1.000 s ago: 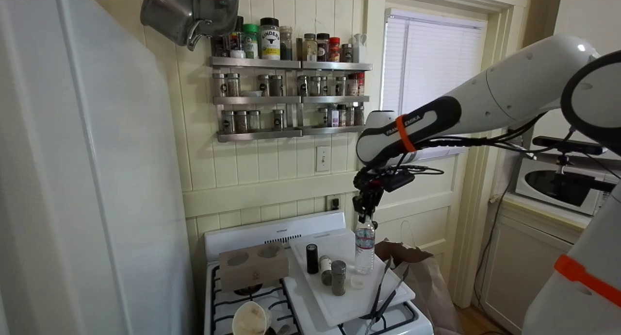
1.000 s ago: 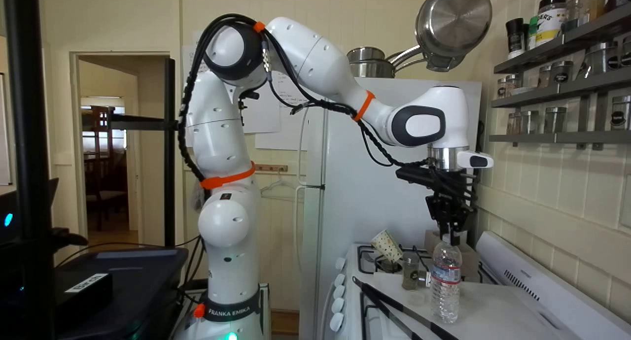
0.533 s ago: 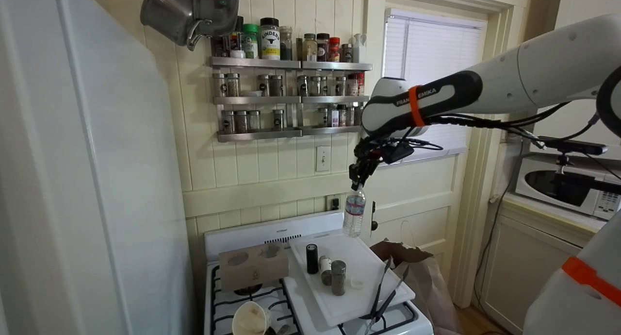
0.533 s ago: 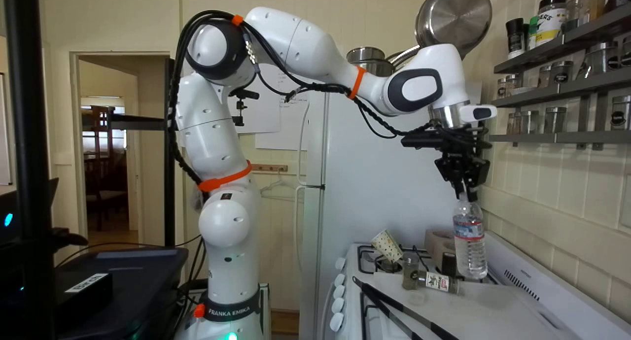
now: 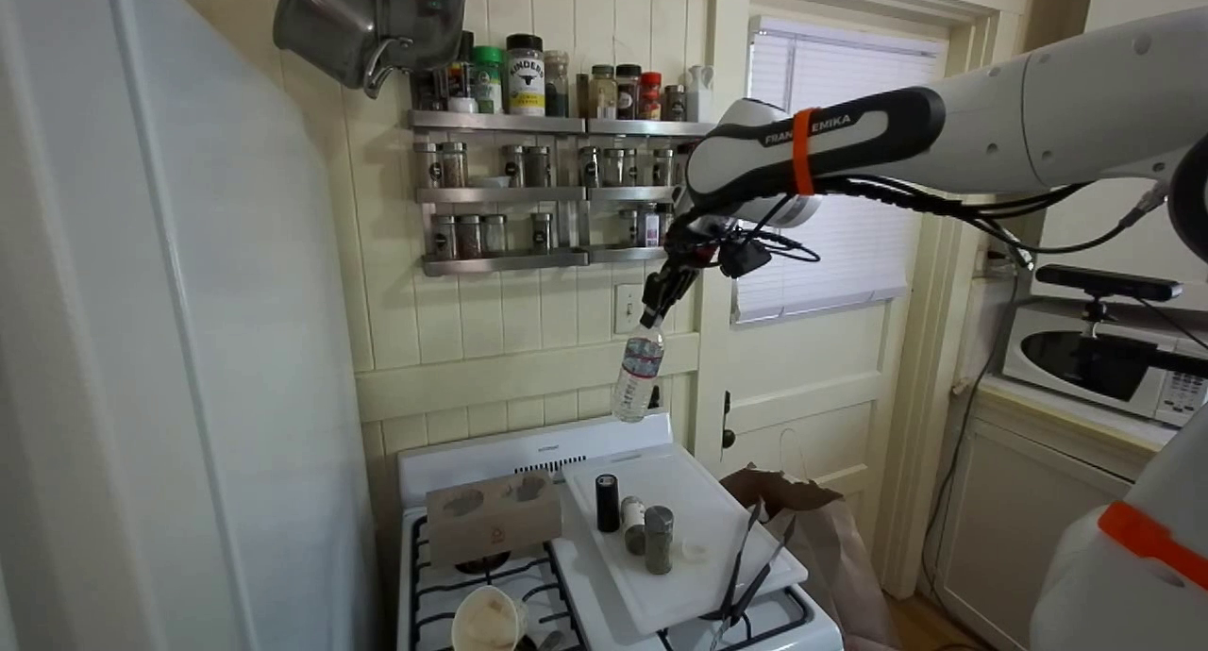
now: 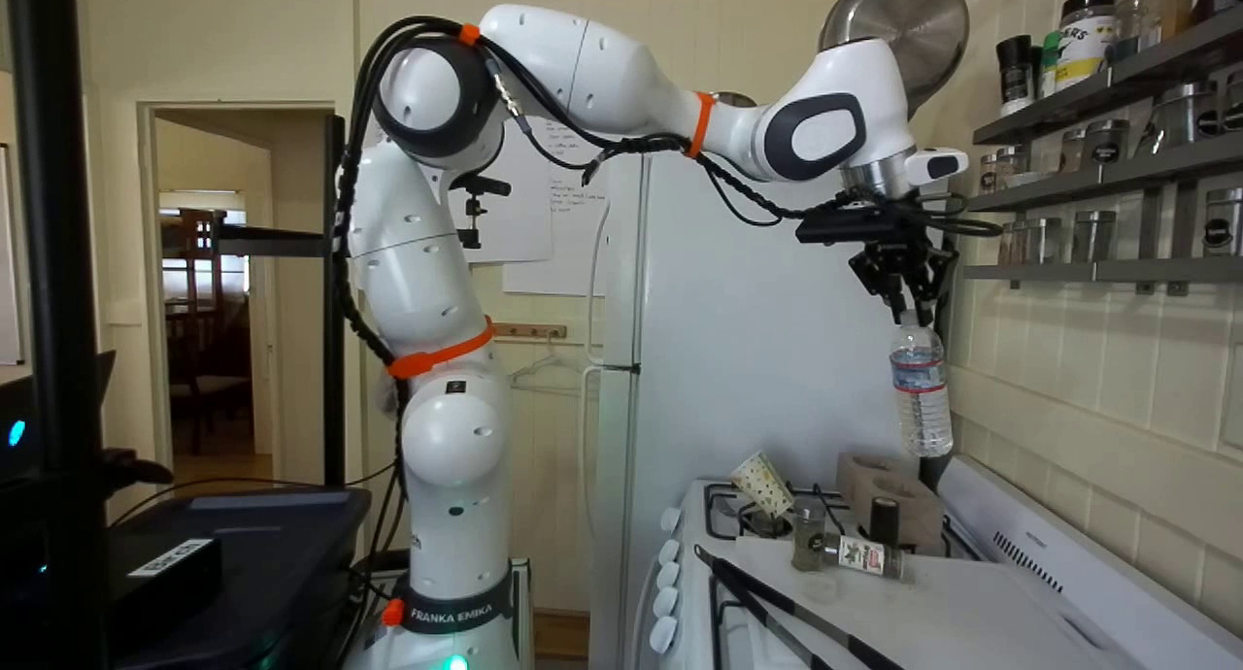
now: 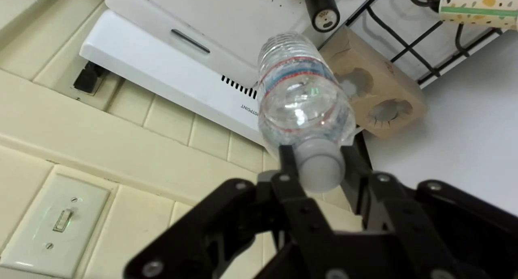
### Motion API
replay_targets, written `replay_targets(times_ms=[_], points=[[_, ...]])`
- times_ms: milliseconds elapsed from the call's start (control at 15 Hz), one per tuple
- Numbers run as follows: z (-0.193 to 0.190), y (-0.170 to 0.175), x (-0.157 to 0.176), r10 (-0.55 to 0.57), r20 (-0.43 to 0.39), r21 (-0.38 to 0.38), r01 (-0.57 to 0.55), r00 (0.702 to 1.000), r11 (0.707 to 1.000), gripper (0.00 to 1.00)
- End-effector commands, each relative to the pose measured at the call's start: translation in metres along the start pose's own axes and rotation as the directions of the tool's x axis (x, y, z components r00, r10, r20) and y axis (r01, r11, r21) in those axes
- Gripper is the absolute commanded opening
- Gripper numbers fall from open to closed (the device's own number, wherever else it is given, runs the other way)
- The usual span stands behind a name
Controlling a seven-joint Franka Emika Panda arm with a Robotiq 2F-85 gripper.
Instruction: Put the water bottle in the box.
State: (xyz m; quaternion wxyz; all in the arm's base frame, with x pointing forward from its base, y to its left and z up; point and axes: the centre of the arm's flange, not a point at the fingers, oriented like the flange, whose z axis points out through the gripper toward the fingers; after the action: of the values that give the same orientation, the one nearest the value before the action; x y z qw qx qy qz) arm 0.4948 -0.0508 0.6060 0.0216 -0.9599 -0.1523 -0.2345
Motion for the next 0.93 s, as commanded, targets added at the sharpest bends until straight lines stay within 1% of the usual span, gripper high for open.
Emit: replay_targets(times_ms=[0, 67, 200, 333, 467, 600, 667, 733, 800, 867], points=[[0.001, 0.001, 0.0, 0.0, 0.001, 0.0, 0.0, 1.0, 1.0, 0.08], [0.003, 0.002, 0.008, -0.016, -0.006, -0.013, 0.016, 1.0, 1.0, 0.08], [0.006, -0.005, 0.042, -0.079, -0.041, -0.022, 0.078, 0.996, 0.997, 0.08], [0.014, -0.021, 0.082, -0.175, -0.062, -0.005, 0.175, 0.983, 0.985, 0.08], [0.02, -0.043, 0.117, -0.277, -0.078, 0.011, 0.279, 0.958, 0.96, 0.08], [0.026, -0.069, 0.144, -0.372, -0.098, 0.046, 0.378, 0.923, 0.925, 0.08], [0.03, -0.082, 0.153, -0.414, -0.105, 0.054, 0.421, 0.904, 0.906, 0.08], [0.034, -0.09, 0.16, -0.437, -0.115, 0.074, 0.446, 0.892, 0.892, 0.08], [0.033, -0.085, 0.159, -0.436, -0.128, 0.084, 0.448, 0.891, 0.89, 0.08], [0.039, -0.096, 0.137, -0.404, -0.107, 0.05, 0.411, 0.909, 0.91, 0.32]])
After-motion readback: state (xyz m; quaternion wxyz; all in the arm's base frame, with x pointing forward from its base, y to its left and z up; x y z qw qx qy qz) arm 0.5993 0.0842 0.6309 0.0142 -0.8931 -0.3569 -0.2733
